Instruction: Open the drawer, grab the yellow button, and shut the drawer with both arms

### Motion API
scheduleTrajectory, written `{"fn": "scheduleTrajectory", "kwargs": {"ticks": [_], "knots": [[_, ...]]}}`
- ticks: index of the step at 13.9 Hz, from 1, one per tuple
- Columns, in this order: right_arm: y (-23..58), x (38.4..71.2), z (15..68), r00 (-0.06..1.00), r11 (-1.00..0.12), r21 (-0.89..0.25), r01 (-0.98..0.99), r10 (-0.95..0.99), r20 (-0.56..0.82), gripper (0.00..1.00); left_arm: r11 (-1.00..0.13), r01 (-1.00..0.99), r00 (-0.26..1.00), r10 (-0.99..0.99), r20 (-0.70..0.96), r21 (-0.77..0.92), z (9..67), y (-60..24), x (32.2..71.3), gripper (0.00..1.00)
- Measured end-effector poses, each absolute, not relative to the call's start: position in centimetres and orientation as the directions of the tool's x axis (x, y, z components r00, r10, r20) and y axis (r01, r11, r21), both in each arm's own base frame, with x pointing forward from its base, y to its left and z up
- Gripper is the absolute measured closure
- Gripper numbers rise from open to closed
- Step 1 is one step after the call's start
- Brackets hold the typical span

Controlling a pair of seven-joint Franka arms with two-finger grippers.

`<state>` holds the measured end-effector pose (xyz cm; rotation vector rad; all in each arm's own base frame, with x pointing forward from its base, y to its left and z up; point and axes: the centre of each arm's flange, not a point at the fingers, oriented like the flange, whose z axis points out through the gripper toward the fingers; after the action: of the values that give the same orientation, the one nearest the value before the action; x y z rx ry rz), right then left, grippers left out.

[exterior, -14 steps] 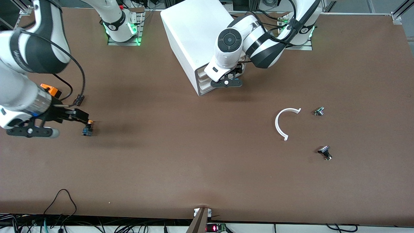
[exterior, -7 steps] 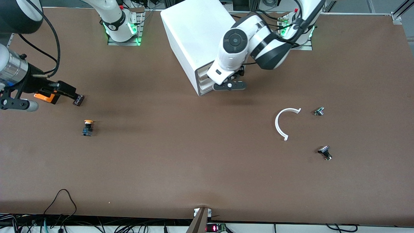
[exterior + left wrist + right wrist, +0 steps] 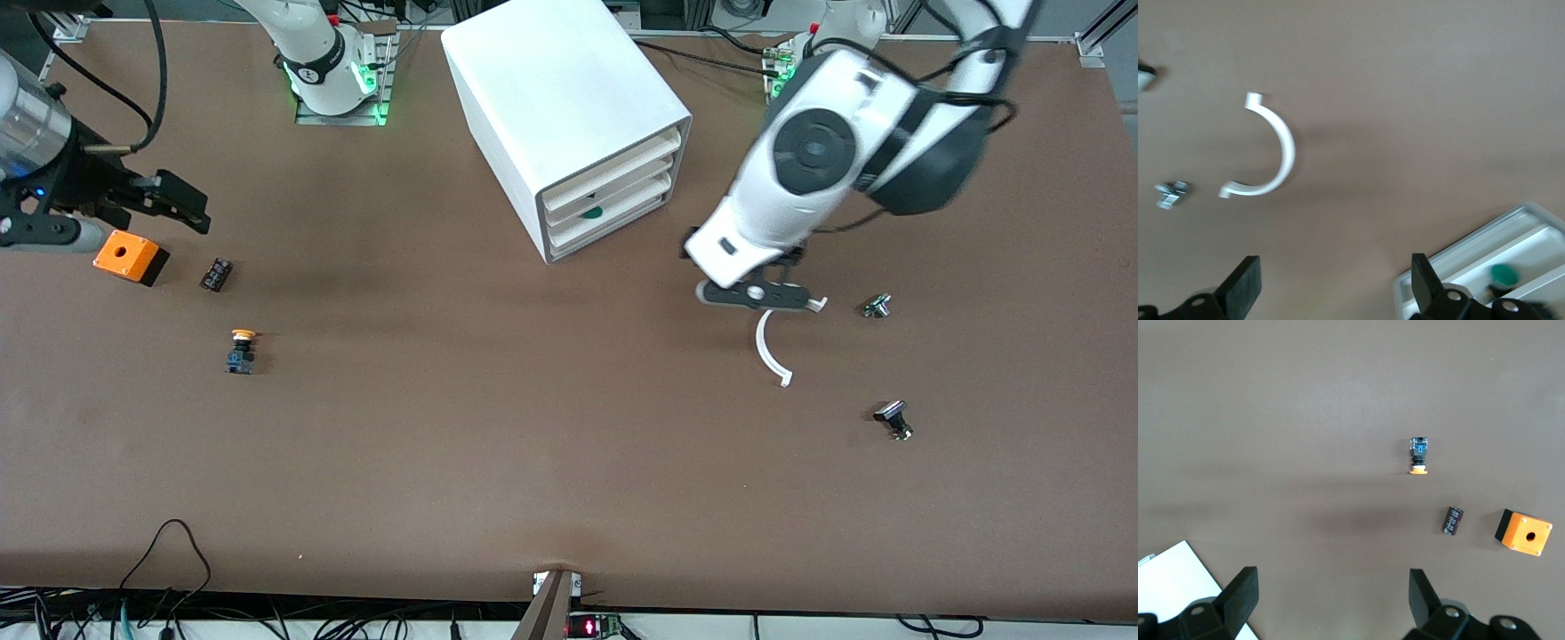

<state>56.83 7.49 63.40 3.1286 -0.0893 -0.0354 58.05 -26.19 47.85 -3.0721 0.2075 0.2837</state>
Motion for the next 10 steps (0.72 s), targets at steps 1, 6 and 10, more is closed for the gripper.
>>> {"fn": "scheduleTrajectory", "kwargs": {"ticks": [1,6,10], "knots": [[7.3,56.4,64.0,0.997,-0.997,0.014,-0.072,-0.072,-0.018,0.00,-0.984,-0.177,0.967,-0.169,-0.190,-0.030,49.0,-23.2,59.2,0.01],[5.8,56.1,64.4,0.993,-0.993,0.018,-0.114,-0.114,-0.022,0.00,-0.978,-0.206,0.956,-0.204,-0.210,0.010,52.7,-9.3,62.3,0.01],[5.5,56.0,64.3,0.998,-0.999,0.018,-0.050,-0.050,-0.030,0.00,-0.963,-0.265,0.941,-0.270,-0.204,0.053,54.2,-4.3,62.3,0.01]]}}
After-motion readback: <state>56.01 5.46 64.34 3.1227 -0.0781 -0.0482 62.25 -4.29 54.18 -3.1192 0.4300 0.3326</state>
